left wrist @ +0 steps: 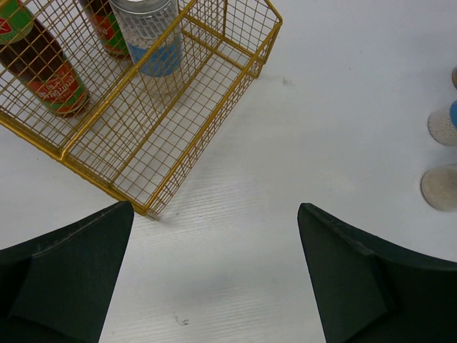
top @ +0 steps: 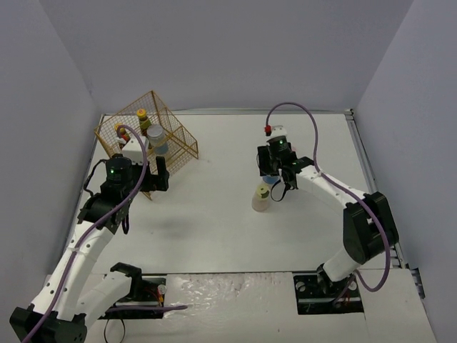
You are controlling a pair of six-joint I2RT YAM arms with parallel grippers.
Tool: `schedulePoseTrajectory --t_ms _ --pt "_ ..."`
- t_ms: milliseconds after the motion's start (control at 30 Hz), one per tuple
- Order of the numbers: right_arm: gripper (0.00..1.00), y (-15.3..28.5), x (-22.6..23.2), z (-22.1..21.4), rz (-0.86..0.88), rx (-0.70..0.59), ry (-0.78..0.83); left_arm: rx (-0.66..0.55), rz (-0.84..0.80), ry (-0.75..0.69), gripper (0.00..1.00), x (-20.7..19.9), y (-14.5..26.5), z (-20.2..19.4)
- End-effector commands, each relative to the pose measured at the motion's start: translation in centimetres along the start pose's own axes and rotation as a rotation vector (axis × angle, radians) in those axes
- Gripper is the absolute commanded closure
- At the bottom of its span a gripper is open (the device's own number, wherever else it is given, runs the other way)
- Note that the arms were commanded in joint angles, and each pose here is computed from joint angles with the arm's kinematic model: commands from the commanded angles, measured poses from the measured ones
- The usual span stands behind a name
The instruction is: Organize the condiment bottles
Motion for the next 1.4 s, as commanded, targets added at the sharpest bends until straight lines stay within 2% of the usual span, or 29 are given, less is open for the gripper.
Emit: schedulePoseTrajectory --t_ms 0,233,467,533,667,767,900,1133,1367 --pt "0.83 2.1 7.5 4.8 0.221 -0.182 0.111 -0.097 0.024 -0.003 0.03 0.3 0.2 1.8" --pt "0.80 4.0 17.5 2.3 0.444 -0.157 0.256 -0.117 0.047 0.005 0.03 0.7 0.4 1.9" --pt "0.74 4.8 22.2 -0.9 0.539 -0.113 0.344 -0.145 0.027 0.008 0.03 0.6 0.8 2.1" --pt "0.66 5.0 22.6 -1.3 0.550 -0.106 0.353 -0.152 0.000 0.006 0.03 0.4 0.8 2.1" --pt "0.38 5.6 22.7 -1.8 0.567 -0.101 0.367 -0.149 -0.063 0.006 0.03 -0.3 0.8 1.8" --pt "0.17 6.4 22.3 -1.4 0.580 -0.115 0.366 -0.138 -0.083 0.020 0.03 -0.5 0.7 1.4" --pt "0.00 8.9 20.9 0.0 0.577 -0.170 0.339 -0.120 -0.120 0.053 0.03 -1.1 0.4 0.9" --pt "0.00 14.0 15.0 1.6 0.447 -0.234 0.295 -0.086 -0.205 0.026 0.03 -4.1 -0.2 1.4" --pt "0.00 17.9 6.5 2.4 0.256 -0.344 0.121 -0.038 -0.276 -0.040 0.03 -9.5 -2.0 0.6"
Point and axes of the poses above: each gripper's point midway between its finger pads, its own y axis back along the fingers, its own x axis along the line the jaws close on, z = x × y, the point moved 8 cm from there along y, back along the fingers, and after that the axes turned 3 degrees about -y, right-handed, at the moved point
